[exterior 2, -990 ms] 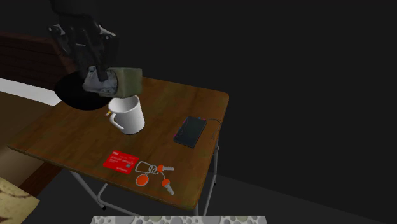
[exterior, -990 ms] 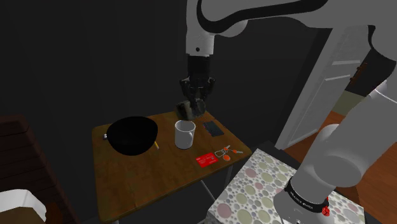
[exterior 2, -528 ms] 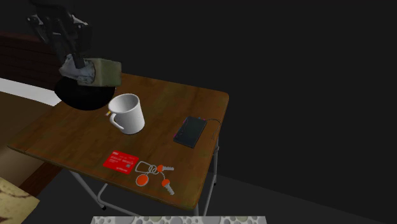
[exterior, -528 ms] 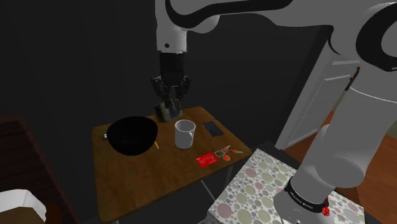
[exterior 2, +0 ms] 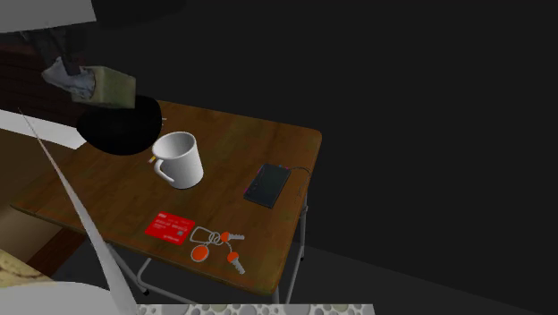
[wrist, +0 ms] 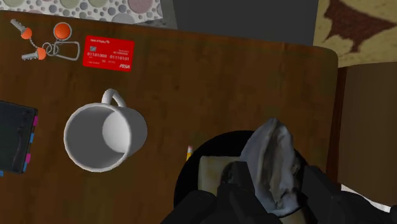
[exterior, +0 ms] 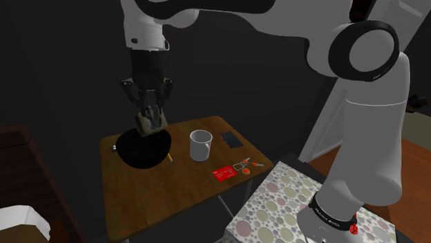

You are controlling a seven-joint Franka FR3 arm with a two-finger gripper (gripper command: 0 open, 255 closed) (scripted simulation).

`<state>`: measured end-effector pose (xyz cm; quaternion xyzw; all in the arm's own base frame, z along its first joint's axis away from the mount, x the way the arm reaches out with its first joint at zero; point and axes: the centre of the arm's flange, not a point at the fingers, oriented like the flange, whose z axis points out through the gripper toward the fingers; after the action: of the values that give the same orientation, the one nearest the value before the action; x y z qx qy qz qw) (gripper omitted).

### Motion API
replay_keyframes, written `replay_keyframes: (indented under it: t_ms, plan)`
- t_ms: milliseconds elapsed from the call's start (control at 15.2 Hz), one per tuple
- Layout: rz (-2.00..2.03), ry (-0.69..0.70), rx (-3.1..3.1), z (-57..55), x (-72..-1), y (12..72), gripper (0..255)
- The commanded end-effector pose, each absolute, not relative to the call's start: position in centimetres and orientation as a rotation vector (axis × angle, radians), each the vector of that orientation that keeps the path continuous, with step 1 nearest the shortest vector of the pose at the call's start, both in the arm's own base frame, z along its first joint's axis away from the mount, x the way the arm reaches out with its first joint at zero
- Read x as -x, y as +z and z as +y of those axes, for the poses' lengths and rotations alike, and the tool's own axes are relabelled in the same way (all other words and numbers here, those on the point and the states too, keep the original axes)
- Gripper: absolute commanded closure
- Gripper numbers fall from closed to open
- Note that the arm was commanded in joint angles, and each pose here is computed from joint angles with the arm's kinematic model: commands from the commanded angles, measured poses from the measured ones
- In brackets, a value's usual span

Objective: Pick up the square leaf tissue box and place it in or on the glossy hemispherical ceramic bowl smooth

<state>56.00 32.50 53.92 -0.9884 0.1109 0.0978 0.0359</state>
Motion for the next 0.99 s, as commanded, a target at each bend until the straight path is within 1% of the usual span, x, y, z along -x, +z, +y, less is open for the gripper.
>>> replay_keyframes:
  t_ms: [0, 924]
  plan:
    - [0.344, 0.299, 3.035, 35.0, -57.5, 54.2, 255]
    - [0.344, 0.299, 3.035, 35.0, -57.5, 46.8, 255]
